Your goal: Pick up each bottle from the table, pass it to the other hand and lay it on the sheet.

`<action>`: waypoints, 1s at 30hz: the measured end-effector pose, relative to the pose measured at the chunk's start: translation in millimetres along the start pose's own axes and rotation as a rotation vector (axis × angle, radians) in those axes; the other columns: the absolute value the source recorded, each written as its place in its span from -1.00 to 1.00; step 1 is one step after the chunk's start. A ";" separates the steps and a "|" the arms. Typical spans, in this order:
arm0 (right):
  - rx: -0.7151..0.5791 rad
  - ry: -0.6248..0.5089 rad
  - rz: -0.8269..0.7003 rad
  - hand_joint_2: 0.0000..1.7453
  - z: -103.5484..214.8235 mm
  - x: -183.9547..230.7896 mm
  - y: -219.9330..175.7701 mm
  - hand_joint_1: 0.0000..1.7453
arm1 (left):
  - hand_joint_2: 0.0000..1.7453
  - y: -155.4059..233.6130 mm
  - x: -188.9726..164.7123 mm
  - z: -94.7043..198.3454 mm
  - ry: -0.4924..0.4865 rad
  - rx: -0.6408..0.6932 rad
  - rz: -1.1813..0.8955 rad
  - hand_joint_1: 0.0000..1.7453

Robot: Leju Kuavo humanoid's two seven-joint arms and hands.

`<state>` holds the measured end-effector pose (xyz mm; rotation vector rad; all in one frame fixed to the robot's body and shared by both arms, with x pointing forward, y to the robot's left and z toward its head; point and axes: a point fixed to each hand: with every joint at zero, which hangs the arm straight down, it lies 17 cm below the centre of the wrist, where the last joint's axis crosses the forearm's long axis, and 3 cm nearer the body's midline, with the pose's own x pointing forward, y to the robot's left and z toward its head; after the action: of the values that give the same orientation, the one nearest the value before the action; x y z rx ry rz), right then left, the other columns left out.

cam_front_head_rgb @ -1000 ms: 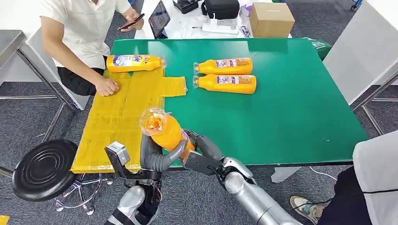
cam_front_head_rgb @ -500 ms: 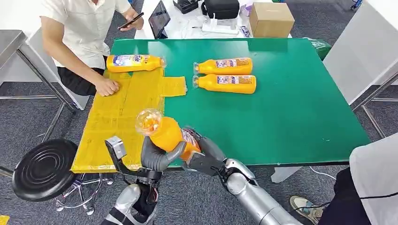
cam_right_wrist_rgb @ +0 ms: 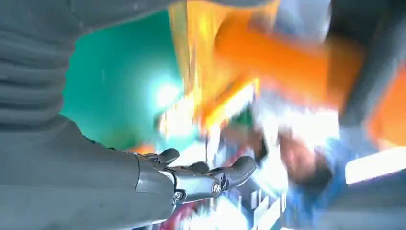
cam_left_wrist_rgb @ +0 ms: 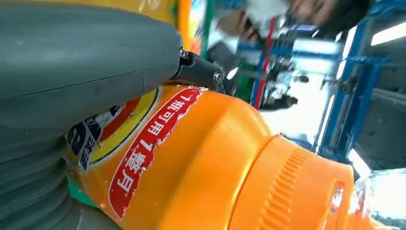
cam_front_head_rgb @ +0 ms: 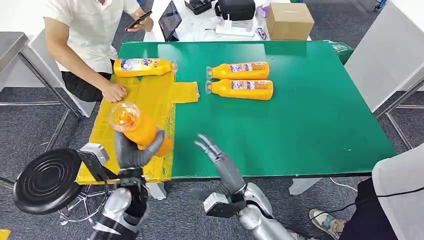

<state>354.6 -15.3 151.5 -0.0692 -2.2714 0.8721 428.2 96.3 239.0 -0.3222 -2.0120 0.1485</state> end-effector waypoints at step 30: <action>-0.688 0.088 0.102 -1.00 -14.1 20.0 -159.2 -1.00 | 1.00 30.4 -83.8 -41.8 0.013 -0.261 -1.134 1.00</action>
<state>377.9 -124.7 267.5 -0.5212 -2.3959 0.0966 505.5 99.5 178.2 0.6723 -1.9168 -0.8182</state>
